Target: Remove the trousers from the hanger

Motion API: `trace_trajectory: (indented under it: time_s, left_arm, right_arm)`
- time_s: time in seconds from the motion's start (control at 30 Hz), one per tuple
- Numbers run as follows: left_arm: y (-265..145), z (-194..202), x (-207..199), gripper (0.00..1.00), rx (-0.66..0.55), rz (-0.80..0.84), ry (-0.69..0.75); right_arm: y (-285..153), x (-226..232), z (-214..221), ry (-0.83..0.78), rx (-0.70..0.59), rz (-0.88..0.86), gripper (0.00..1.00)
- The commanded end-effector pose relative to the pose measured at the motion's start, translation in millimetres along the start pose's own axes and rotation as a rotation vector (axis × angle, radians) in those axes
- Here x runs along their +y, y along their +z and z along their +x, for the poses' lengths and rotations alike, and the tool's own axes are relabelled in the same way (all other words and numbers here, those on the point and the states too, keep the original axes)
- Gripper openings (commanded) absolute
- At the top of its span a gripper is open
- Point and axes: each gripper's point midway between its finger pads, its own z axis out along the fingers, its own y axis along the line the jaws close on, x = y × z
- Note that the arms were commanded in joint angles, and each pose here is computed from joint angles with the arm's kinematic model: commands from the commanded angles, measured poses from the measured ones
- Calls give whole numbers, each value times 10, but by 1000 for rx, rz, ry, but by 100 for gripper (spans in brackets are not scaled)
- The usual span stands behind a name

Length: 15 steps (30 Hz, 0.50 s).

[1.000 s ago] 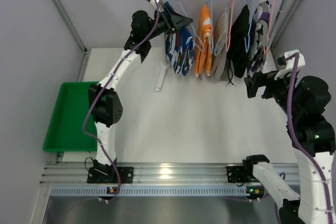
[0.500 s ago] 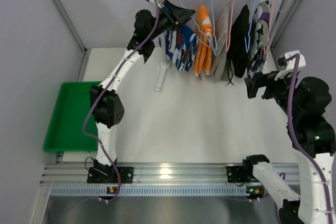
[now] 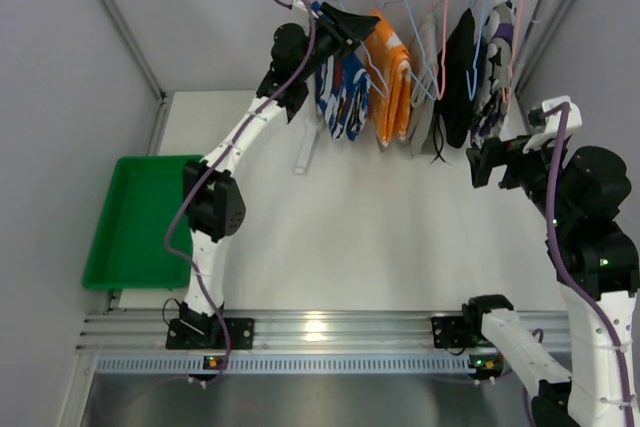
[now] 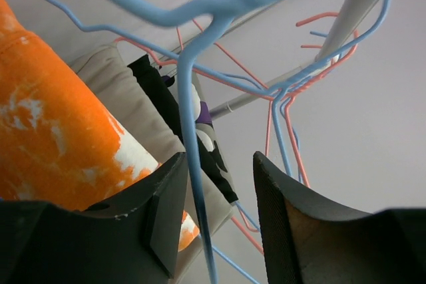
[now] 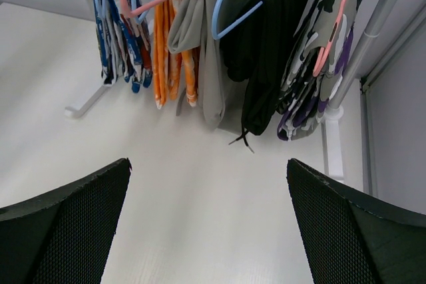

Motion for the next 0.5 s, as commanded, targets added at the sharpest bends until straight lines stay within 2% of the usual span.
trace_trajectory:
  time_s: [0.0, 0.07, 0.1, 0.17, 0.23, 0.3, 0.47]
  left_arm:
    - [72, -85, -269, 48, -59, 82, 23]
    - [85, -55, -222, 44, -53, 75, 17]
    - [73, -65, -244, 37, -51, 78, 24]
    - [46, -95, -295, 30, -46, 90, 35]
    - [-12, -137, -437, 28, -38, 116, 59]
    - [-68, -181, -567, 30, -35, 134, 88]
    - [-182, -259, -523, 49, -26, 88, 135]
  right_arm:
    - [12, -69, 18, -9, 13, 30, 99]
    - [4, -71, 10, -11, 10, 31, 99]
    - [1, -71, 16, -11, 12, 31, 100]
    - [-4, -70, 27, -12, 13, 31, 100]
    - [-11, -66, 32, -13, 10, 30, 99]
    - [-9, -44, 37, -10, 9, 19, 99]
    - [-26, -17, 50, -3, 2, 7, 100]
